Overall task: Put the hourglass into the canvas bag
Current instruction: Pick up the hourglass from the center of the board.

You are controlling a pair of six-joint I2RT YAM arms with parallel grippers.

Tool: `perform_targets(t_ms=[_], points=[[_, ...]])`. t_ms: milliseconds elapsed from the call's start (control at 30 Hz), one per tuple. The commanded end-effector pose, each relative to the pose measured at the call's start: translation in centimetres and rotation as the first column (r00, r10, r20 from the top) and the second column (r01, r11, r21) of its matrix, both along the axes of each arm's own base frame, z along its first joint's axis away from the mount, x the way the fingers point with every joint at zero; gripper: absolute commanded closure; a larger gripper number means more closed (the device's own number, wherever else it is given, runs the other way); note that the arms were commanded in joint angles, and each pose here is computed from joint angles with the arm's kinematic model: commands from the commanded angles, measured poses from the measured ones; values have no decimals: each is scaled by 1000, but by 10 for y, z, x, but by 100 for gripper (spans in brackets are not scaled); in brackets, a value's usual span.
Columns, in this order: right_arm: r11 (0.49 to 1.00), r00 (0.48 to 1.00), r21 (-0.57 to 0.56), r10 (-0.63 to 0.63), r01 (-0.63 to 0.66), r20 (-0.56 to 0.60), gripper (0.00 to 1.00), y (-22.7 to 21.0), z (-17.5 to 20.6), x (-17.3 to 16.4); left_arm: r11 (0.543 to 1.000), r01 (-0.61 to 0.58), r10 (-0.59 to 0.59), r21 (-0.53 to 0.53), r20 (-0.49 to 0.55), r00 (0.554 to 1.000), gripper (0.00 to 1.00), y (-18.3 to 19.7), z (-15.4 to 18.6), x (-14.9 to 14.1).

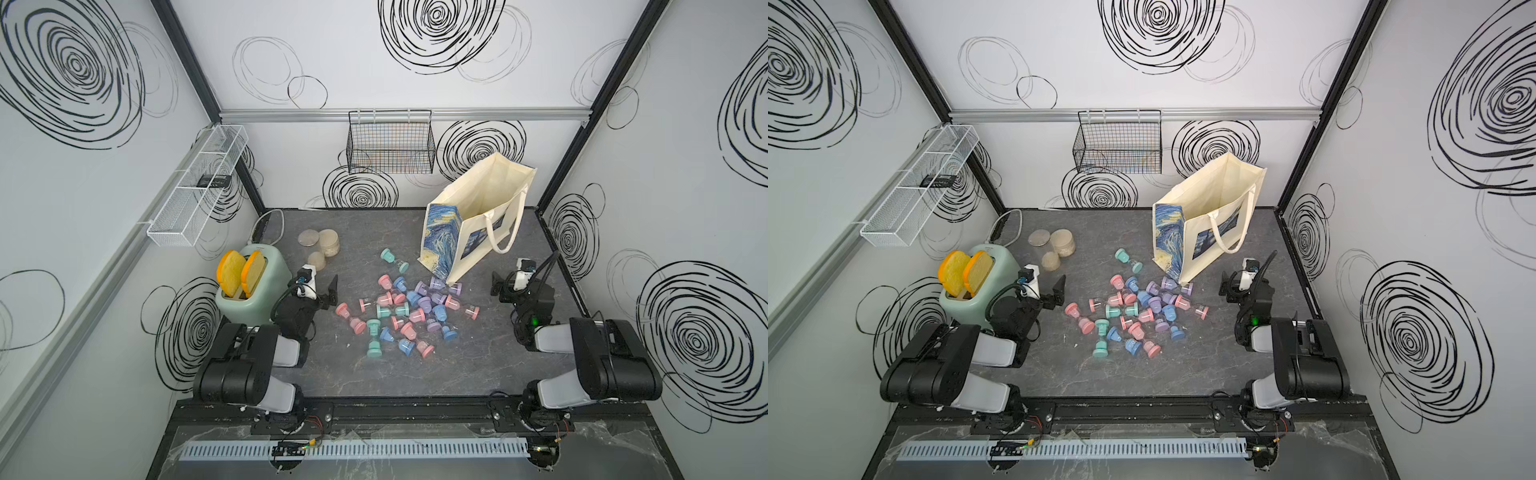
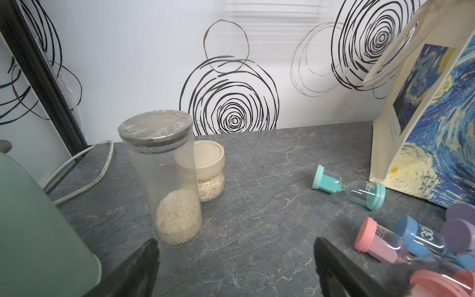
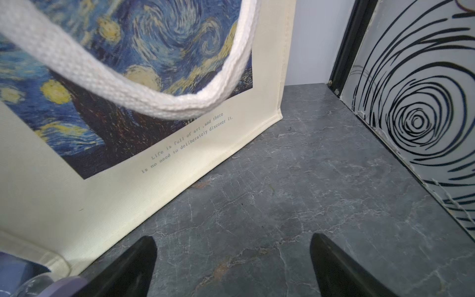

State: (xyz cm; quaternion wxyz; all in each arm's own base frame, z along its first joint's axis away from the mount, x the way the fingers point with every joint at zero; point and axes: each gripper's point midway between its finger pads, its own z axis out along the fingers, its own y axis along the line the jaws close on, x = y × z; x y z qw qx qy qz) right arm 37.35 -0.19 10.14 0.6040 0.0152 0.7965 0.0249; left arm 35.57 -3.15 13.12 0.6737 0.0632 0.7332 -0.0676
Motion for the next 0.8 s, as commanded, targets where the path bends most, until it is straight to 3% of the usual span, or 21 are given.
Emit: perform_targets(t_ms=[0,567,767], points=[[1000,998,-9,19,-19,58,3,4,15,7,1000,5,-7,16,94,996,4,-1,23,4],[1000,998,-9,19,-19,58,3,3,15,7,1000,14,-15,4,91,996,4,0,23,5],[1000,997,-11,7,-6,72,3,2,19,4,999,-28,31,-19,138,990,4,8,30,-6]])
